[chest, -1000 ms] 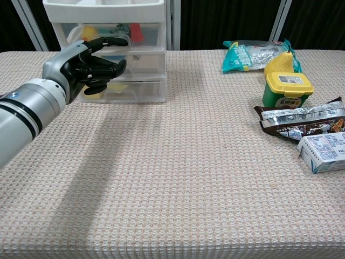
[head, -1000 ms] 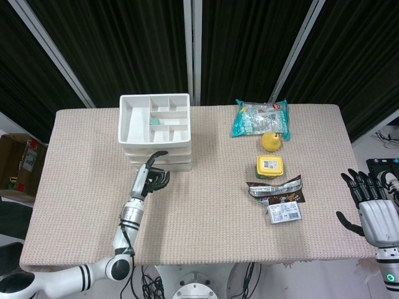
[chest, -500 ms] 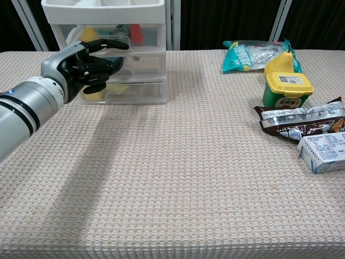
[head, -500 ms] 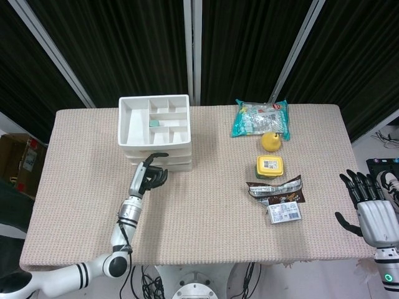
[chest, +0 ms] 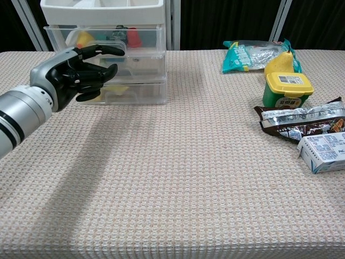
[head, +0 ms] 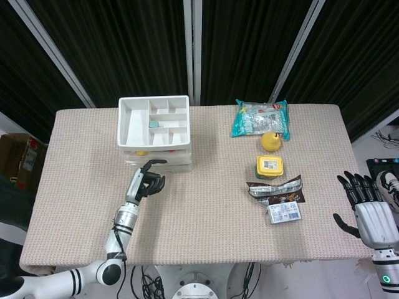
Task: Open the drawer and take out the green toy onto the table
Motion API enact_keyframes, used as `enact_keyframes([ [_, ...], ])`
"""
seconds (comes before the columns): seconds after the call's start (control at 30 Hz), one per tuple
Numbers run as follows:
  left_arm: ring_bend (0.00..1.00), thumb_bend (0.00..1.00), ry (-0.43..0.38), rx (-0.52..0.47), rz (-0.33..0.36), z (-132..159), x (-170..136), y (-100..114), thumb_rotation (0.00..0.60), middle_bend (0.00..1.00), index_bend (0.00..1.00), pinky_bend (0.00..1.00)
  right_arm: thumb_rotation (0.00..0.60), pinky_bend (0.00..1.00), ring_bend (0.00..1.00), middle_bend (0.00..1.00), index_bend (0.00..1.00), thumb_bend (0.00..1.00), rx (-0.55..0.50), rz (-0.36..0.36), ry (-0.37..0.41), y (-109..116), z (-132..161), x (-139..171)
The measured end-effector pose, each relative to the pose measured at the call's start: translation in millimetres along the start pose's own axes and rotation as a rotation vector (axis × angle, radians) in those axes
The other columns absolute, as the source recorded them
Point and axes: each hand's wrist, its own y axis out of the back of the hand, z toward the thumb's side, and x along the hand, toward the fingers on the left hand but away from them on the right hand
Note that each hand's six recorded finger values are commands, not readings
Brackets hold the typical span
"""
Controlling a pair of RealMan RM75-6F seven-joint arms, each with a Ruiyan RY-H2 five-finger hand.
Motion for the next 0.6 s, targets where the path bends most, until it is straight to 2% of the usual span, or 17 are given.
enact_keyframes([
  [0.1,0.99,0.46,0.002,0.046,-0.008,0,-5,3,0.600,0.88,0.22,1.00,0.600,0.00,0.00,0.04,0.00,0.19,-0.001,-0.004,0.000,1,0,1],
  [0.17,0.98,0.46,0.002,0.096,-0.012,1,-9,6,0.600,0.88,0.21,1.00,0.600,0.00,0.00,0.04,0.00,0.19,-0.002,-0.007,-0.001,2,-1,1],
  [0.37,0.98,0.46,-0.010,0.294,-0.019,7,-27,21,0.600,0.87,0.25,1.00,0.600,0.00,0.00,0.04,0.00,0.19,-0.002,-0.015,0.002,5,-2,1],
  [0.6,0.98,0.45,-0.107,0.632,0.008,34,-47,48,0.600,0.86,0.30,1.00,0.600,0.00,0.00,0.04,0.00,0.20,0.018,-0.049,0.013,17,-2,-1],
])
